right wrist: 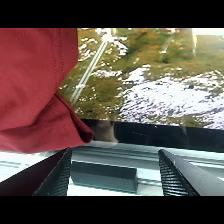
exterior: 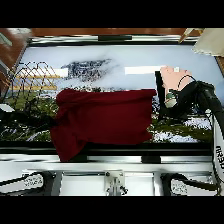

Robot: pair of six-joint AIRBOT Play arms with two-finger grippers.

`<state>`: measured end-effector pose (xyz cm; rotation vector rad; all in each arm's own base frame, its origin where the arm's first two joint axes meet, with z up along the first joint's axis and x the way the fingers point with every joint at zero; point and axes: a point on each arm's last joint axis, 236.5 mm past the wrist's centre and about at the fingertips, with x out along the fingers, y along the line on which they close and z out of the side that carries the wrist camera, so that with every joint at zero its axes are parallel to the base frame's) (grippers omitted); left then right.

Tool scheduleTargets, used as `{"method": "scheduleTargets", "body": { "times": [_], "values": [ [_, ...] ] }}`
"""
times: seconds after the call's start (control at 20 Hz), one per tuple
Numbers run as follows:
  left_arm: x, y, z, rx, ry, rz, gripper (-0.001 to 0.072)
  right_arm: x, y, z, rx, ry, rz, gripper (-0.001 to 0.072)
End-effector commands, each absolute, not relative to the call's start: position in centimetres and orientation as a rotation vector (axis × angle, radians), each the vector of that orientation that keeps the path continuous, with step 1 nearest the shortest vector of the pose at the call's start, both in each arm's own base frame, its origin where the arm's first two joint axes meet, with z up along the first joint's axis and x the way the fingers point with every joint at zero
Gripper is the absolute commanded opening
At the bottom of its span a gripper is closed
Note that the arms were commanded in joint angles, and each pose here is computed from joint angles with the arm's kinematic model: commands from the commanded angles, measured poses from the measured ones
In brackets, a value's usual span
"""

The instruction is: Fold the shirts.

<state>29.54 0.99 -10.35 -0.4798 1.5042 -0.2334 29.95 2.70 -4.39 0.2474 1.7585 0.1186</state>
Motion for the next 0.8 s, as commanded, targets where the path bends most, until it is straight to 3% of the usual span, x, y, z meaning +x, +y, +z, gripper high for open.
{"method": "scheduleTargets", "body": {
  "times": [0.0, 0.1, 0.15, 0.25, 0.45, 0.75],
  "values": [
    [30.9, 0.8, -11.9, -0.416, 1.475, -0.213, 0.0488, 29.8, 2.6, -4.4, 0.265, 1.767, 0.092, 0.0639],
    [31.4, 0.7, -11.9, -0.42, 1.461, -0.193, 0.0142, 28.7, 2.3, -4.9, 0.268, 1.811, 0.066, 0.0639],
    [31.4, 0.7, -11.8, -0.418, 1.461, -0.195, 0.009, 27.4, 2.5, -5.4, 0.274, 1.855, 0.068, 0.0639],
    [31.1, 0.6, -11.6, -0.419, 1.467, -0.202, 0.0037, 24.7, 3.8, -7.0, 0.33, 1.936, 0.098, 0.0639],
    [31.0, 0.4, -10.8, -0.414, 1.46, -0.212, 0.0037, 21.9, 7.0, -9.3, 0.427, 1.979, 0.192, 0.064],
    [31.1, -0.3, -9.0, -0.426, 1.431, -0.235, 0.0037, 24.1, 10.1, -11.1, 0.443, 1.853, 0.204, 0.064]
  ]
}}
